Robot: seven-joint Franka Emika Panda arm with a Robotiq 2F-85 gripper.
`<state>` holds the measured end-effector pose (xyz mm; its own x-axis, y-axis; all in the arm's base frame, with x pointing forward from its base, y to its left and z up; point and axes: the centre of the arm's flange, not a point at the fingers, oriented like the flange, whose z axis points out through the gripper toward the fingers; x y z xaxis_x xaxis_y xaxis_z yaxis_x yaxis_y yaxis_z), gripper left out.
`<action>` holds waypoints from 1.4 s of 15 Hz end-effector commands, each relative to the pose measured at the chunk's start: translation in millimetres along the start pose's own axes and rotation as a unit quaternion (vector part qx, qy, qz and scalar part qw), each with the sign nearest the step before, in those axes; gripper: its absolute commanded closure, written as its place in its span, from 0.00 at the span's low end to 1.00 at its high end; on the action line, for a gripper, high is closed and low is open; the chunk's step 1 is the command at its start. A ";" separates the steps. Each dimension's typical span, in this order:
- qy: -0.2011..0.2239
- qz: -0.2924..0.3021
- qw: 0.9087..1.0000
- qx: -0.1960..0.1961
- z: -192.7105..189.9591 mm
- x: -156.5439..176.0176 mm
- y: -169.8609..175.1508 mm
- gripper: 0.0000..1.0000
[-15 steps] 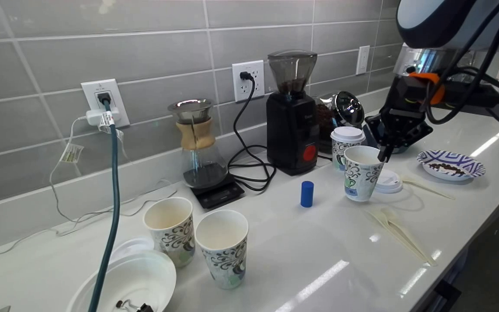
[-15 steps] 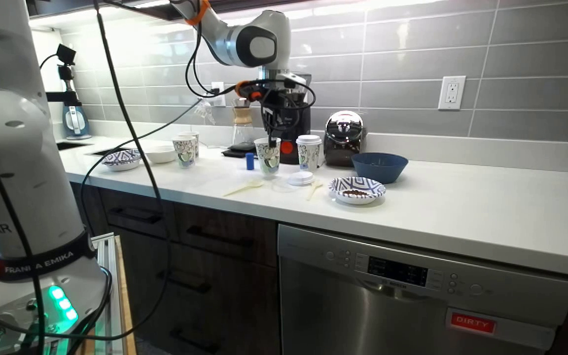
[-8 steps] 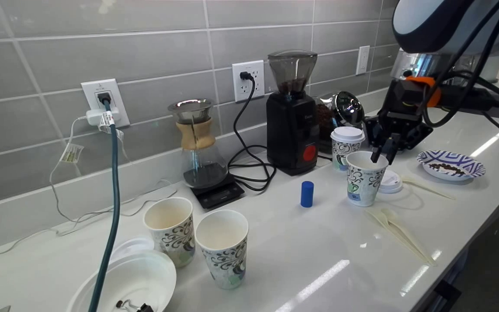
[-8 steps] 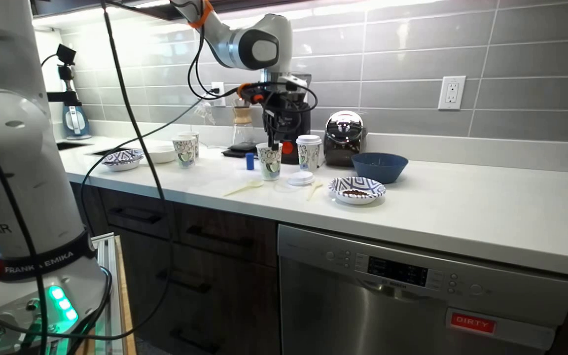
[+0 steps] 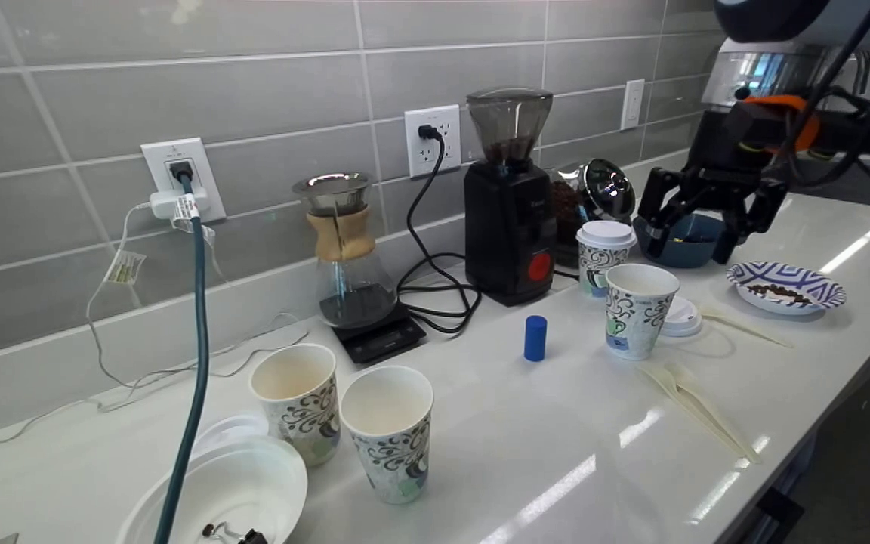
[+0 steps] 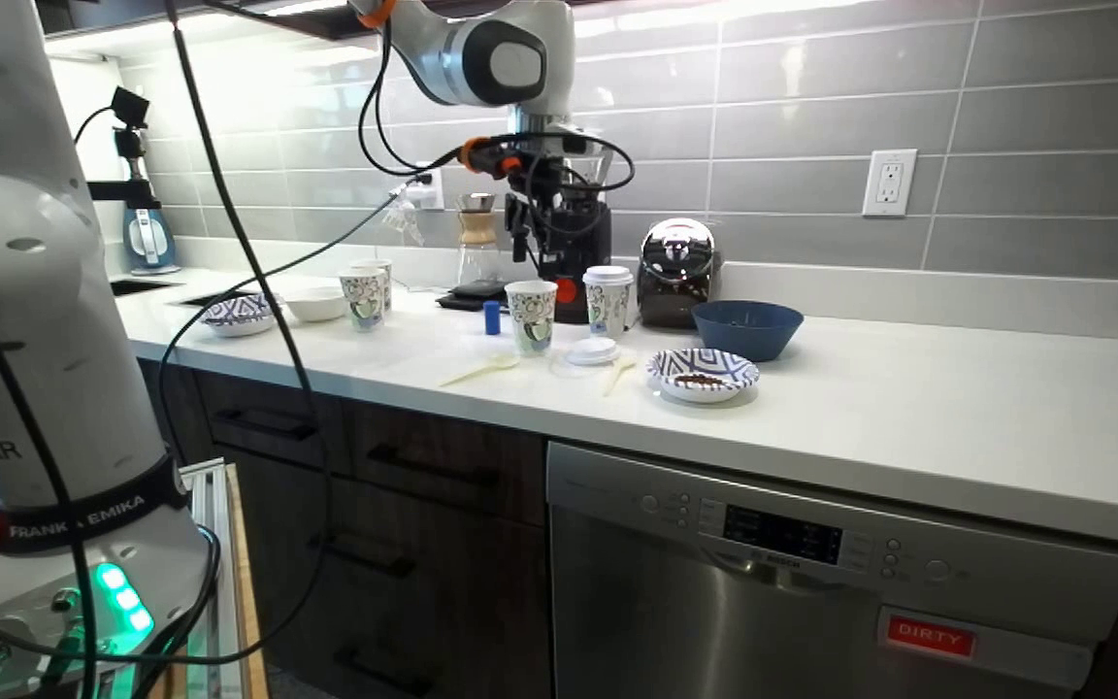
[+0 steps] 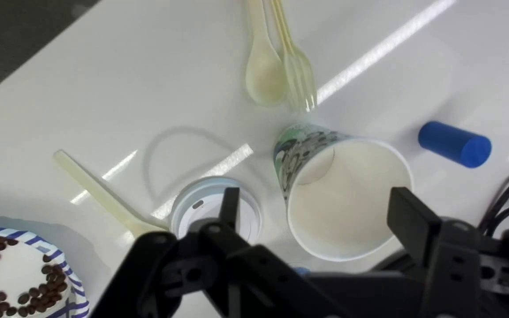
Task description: Put the cup upright
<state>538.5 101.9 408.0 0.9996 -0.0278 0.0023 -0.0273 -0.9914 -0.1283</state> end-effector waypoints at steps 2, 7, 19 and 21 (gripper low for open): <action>-0.015 -0.102 0.995 -0.013 -52.8 -9.0 48.9 0.00; 0.000 -0.094 0.995 -0.020 -54.1 7.6 98.2 0.00; 0.017 -0.148 0.986 -0.072 -20.6 13.5 100.6 0.00; 0.028 -0.189 0.978 -0.081 -19.0 12.9 96.6 0.00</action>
<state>551.4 -2.5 419.8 0.9705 0.2367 0.0450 0.2366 -0.9716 0.0063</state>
